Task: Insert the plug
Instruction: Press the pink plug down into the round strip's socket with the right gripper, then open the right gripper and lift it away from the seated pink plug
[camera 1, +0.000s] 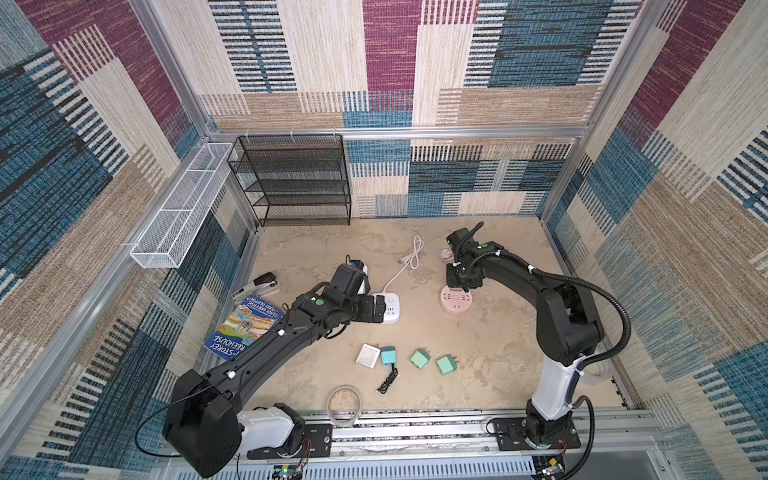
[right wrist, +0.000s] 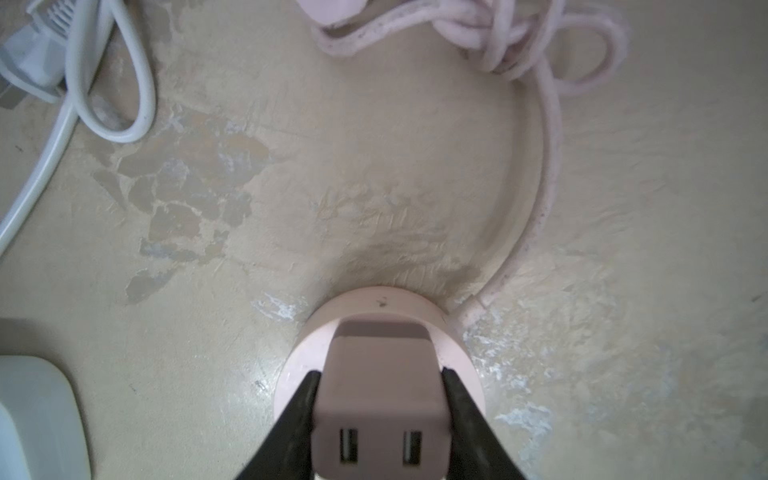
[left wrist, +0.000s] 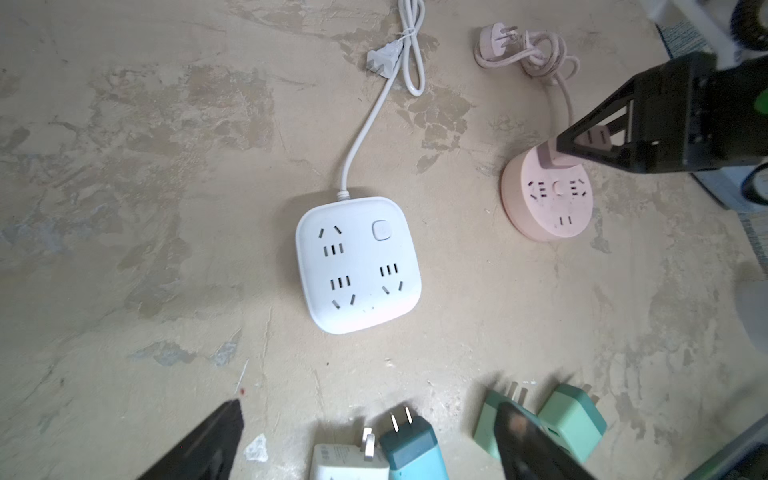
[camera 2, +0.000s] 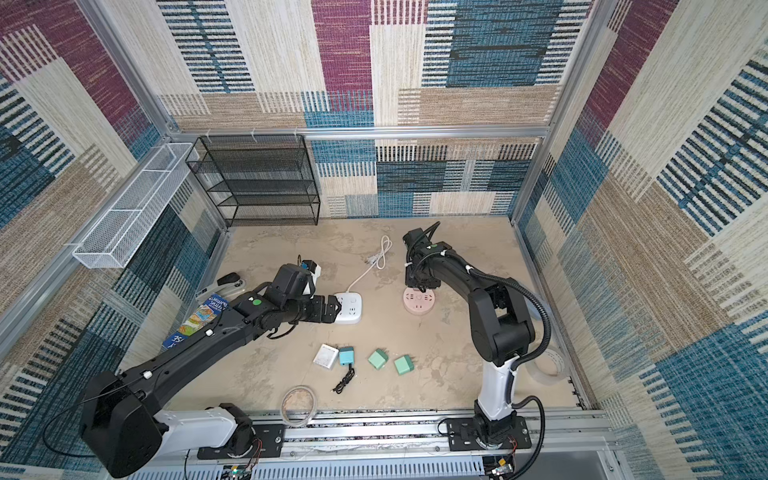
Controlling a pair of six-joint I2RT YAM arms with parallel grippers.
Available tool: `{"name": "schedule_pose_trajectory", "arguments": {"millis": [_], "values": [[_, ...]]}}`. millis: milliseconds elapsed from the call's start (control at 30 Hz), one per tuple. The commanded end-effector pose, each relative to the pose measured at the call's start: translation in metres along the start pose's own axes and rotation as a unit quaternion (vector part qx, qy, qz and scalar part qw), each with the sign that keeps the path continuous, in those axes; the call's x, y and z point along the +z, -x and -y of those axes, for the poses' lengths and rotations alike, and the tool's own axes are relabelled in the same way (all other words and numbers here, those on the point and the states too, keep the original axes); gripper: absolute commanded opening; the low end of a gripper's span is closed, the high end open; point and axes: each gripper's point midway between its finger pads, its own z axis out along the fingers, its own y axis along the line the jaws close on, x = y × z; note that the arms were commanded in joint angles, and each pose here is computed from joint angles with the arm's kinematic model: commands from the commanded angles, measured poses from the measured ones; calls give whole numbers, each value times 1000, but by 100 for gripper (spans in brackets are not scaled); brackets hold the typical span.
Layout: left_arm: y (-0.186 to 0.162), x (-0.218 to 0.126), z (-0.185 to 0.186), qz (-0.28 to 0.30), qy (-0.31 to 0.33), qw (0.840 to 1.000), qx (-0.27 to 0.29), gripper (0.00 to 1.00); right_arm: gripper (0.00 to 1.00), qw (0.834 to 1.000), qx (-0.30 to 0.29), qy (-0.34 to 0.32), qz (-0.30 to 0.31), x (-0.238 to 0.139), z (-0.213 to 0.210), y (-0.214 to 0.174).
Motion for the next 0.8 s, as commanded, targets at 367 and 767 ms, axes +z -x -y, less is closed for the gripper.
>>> {"name": "schedule_pose_trajectory", "arguments": {"millis": [367, 767], "values": [[-3, -8, 20, -8, -56, 998, 14, 99, 0, 996, 30, 79, 20, -11, -26, -7], [-4, -5, 20, -11, -58, 998, 15, 99, 40, 996, 23, 87, 19, -11, -42, -16]]}}
